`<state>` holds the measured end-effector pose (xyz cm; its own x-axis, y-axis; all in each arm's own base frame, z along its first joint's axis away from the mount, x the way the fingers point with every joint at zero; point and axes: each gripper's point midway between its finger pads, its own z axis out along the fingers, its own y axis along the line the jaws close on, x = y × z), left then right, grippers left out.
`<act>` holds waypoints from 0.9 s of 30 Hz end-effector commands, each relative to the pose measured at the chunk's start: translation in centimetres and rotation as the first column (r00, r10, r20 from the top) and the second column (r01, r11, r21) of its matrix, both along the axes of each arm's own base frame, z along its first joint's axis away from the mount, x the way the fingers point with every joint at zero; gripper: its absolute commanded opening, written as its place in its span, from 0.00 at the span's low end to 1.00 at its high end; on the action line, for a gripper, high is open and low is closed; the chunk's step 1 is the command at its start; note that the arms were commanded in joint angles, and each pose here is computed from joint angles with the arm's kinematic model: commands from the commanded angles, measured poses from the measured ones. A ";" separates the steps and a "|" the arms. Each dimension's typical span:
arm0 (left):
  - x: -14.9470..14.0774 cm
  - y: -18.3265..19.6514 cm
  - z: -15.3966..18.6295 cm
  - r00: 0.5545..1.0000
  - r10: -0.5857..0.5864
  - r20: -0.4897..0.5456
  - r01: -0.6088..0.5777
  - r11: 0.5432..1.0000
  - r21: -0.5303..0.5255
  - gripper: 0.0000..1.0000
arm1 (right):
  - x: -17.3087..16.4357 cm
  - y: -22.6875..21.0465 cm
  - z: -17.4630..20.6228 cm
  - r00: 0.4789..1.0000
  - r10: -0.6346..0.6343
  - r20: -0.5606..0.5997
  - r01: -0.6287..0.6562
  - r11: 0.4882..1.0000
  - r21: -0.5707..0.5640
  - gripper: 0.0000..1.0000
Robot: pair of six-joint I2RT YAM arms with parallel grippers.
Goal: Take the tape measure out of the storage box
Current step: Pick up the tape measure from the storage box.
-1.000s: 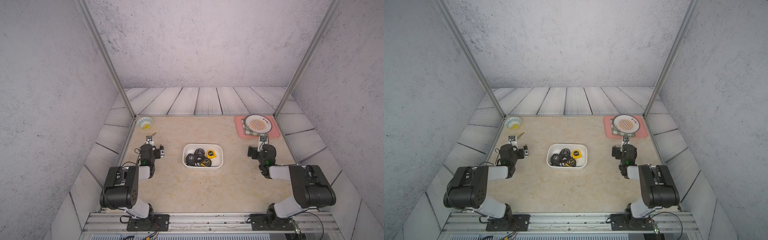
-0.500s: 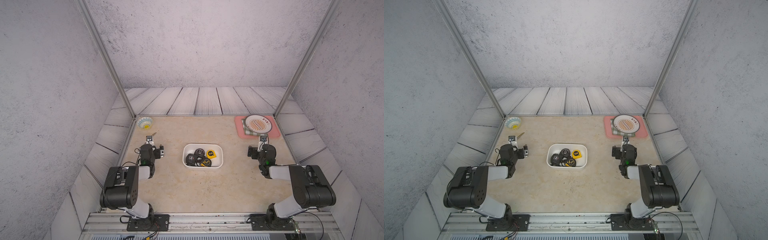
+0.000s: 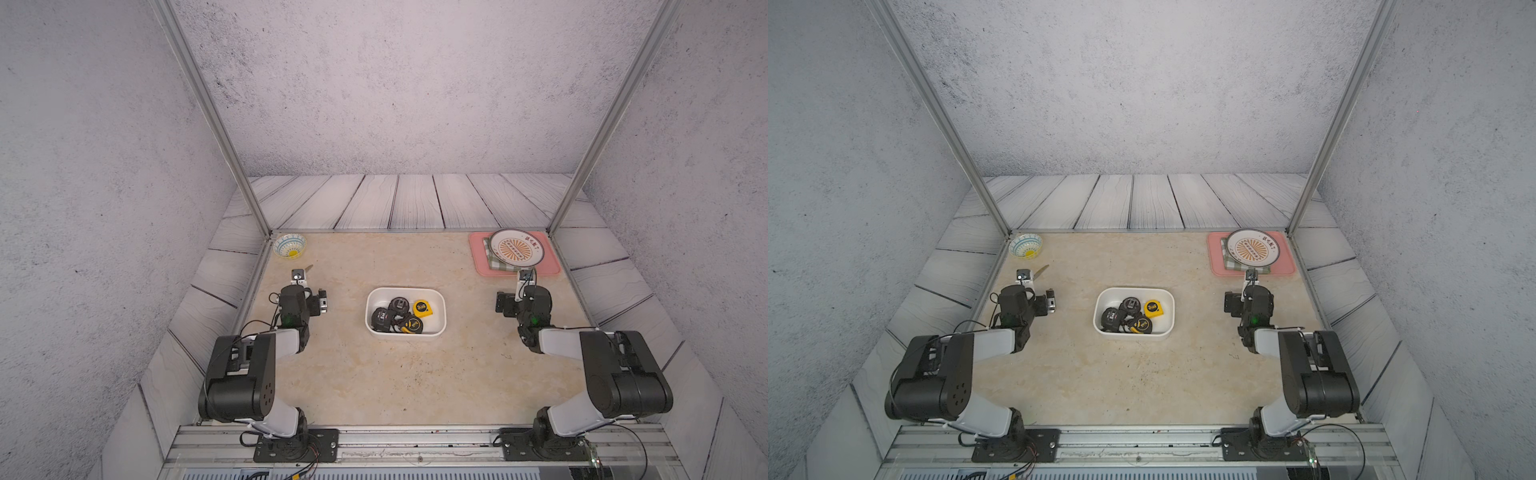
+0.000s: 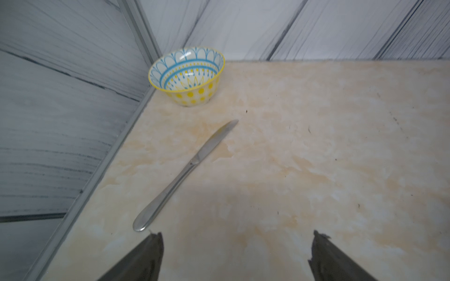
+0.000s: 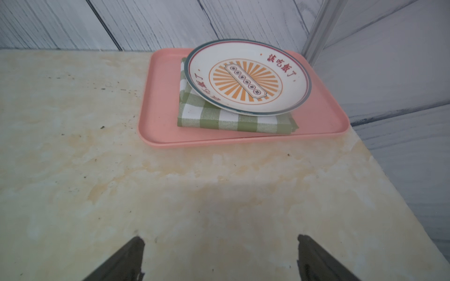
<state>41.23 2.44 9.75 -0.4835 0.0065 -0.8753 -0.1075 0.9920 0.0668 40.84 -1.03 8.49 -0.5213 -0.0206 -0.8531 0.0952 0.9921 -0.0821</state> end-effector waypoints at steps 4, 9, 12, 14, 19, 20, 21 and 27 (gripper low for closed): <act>0.0 -1.2 3.4 0.991 -0.049 -0.122 0.043 0.998 -0.054 1.00 | 1.7 1.9 3.9 0.979 0.085 -0.182 -0.071 0.994 0.084 0.99; -0.1 -2.8 8.2 0.987 -0.097 -0.126 0.080 0.988 -0.130 0.97 | 2.0 4.6 8.2 0.982 0.163 -0.093 -0.135 0.958 0.254 0.99; -0.6 -3.8 11.1 0.985 -0.100 -0.138 0.066 0.971 -0.229 0.97 | 1.9 6.2 9.7 0.974 0.194 -0.114 -0.137 0.914 0.381 0.99; -1.3 -4.7 12.1 0.976 -0.098 -0.196 0.033 0.950 -0.311 0.96 | 1.2 7.8 10.3 0.956 0.250 -0.155 -0.154 0.873 0.462 0.99; -3.5 -8.8 12.9 0.913 -0.172 -0.371 0.018 0.923 -0.384 0.98 | -0.9 11.4 10.8 0.899 0.361 -0.247 -0.142 0.775 0.615 0.99; -3.9 -9.6 13.0 0.900 -0.182 -0.395 0.026 0.929 -0.369 0.99 | -1.4 12.2 11.0 0.885 0.387 -0.260 -0.161 0.777 0.608 0.99; -4.3 -10.9 13.1 0.887 -0.203 -0.415 0.041 0.929 -0.367 0.98 | -1.9 13.3 11.3 0.872 0.411 -0.268 -0.194 0.791 0.581 0.99; -4.4 -16.9 12.4 0.833 -0.307 -0.460 0.065 0.880 -0.470 0.98 | -3.6 17.0 12.0 0.830 0.447 -0.335 -0.275 0.849 0.451 0.99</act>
<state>38.59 -13.46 23.99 -0.8149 -0.1199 -0.5670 0.0847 0.9432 -0.3212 38.65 16.03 21.43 -0.7957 0.0325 -0.6048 -0.2565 0.8864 0.3853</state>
